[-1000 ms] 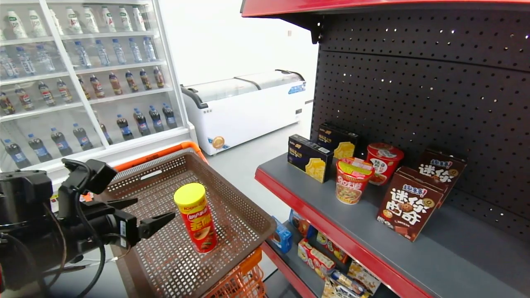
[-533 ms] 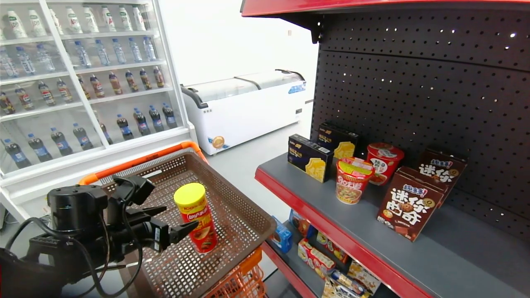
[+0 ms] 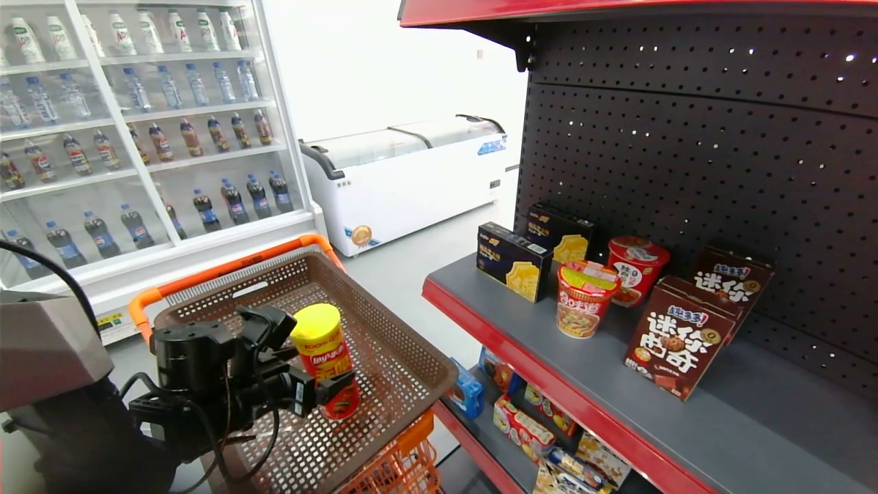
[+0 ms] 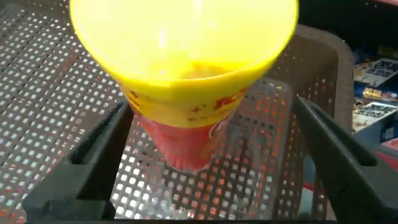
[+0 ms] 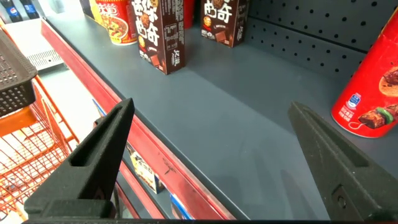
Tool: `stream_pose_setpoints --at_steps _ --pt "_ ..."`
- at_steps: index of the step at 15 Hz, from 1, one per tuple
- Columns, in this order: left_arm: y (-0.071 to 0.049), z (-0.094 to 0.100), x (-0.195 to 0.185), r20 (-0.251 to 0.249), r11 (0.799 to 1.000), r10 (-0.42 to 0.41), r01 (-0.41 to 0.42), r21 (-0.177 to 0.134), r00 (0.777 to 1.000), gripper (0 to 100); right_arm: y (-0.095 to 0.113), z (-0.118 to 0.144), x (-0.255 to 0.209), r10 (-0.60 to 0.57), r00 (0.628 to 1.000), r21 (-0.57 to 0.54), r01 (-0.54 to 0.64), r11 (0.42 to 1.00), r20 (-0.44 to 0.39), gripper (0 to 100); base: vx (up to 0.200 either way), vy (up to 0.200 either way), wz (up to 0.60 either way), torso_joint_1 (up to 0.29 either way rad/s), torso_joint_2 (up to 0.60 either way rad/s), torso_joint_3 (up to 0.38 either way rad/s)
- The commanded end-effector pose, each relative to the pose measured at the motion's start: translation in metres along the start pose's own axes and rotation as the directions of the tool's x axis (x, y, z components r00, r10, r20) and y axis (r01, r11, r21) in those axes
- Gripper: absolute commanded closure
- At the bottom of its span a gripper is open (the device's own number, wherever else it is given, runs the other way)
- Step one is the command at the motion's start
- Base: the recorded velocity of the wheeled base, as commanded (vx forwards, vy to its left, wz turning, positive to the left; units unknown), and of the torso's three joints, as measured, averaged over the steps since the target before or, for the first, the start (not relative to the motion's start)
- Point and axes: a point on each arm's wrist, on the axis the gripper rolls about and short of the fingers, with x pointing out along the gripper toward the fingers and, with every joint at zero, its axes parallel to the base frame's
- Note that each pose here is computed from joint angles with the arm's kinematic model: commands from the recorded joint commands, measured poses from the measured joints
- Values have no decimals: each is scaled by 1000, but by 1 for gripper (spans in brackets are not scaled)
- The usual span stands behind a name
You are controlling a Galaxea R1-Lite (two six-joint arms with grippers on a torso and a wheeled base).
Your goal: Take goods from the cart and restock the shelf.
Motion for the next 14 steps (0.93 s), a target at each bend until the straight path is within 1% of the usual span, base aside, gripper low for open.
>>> stream_pose_setpoints --at_steps 1,3,4,6,9,10,12,13,14 --pt "-1 -13 18 -10 1000 -18 18 6 1000 0 0 0 0 1 1000 0 -1 1000 -1 0 0 0 0 0 0 0" --pt "-2 -11 27 25 999 -27 26 21 999 0 0 0 0 1 1000 0 -1 1000 -1 0 0 0 0 0 0 0" --pt "-3 -10 32 33 999 -33 32 28 999 0 0 0 0 -1 1000 0 1 1000 -1 0 0 0 0 0 0 0" --pt "-1 -9 39 42 999 -32 31 37 999 0 0 0 0 1 1000 0 -1 1000 -1 0 0 0 0 0 0 0" --pt "1 -11 45 45 999 -29 27 40 999 0 0 0 0 -1 1000 0 1 1000 -1 0 0 0 0 0 0 0" --pt "2 -10 47 48 999 -29 27 42 998 100 0 0 0 1 1000 0 -1 1000 -1 0 0 0 0 0 0 0" --pt "3 -8 44 52 999 -7 5 39 999 100 0 0 0 -1 1000 0 1 1000 -1 0 0 0 0 0 0 0" --pt "3 -1 39 69 999 12 -15 39 998 100 0 0 0 -1 1000 0 1 1000 -1 0 0 0 0 0 0 0" --pt "-1 14 28 104 998 30 -35 46 994 100 0 0 0 1 1000 0 -1 1000 -1 0 0 0 0 0 0 0"
